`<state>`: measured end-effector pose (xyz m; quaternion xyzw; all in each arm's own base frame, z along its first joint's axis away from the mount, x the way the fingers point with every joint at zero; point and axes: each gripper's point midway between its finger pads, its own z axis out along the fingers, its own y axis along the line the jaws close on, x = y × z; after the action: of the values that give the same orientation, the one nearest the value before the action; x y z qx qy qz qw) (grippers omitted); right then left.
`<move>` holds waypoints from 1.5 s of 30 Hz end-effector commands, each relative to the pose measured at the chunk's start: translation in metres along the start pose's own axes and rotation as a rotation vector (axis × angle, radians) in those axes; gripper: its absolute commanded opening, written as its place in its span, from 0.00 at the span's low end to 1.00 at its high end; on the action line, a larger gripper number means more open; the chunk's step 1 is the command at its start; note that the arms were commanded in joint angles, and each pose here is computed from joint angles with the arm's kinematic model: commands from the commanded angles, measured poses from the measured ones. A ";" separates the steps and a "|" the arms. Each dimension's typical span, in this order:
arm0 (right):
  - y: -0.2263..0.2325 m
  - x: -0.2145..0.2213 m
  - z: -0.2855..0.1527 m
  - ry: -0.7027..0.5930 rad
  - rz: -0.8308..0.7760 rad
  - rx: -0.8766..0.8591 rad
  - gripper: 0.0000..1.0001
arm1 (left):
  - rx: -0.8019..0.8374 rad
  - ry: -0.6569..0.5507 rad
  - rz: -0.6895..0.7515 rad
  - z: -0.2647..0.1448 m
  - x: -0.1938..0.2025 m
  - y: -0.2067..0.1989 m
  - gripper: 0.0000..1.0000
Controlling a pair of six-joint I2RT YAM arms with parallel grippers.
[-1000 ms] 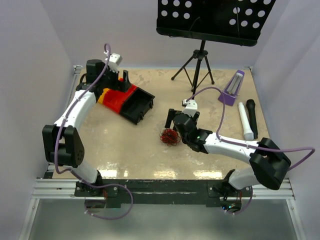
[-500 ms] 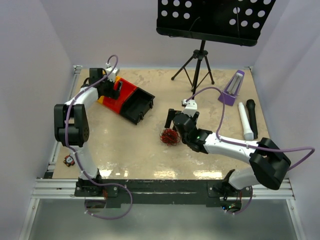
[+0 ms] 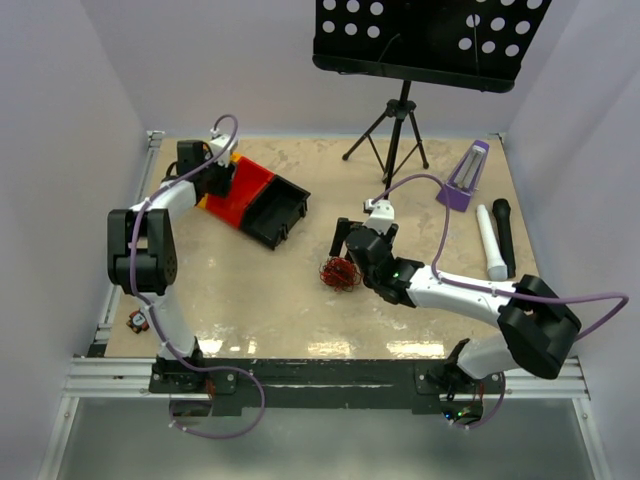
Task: Untangle the cables
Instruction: Untie the cable.
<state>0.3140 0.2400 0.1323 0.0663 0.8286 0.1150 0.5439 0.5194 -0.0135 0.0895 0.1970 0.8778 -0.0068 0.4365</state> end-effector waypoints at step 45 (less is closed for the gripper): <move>0.040 0.125 -0.050 0.353 0.167 -0.268 0.65 | 0.272 0.022 0.019 -0.100 0.067 -0.157 0.43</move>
<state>0.2382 0.2766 0.0416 0.0313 0.8869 0.2168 0.4067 0.3601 -0.1069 0.0650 0.2557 0.8805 -0.1088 0.3840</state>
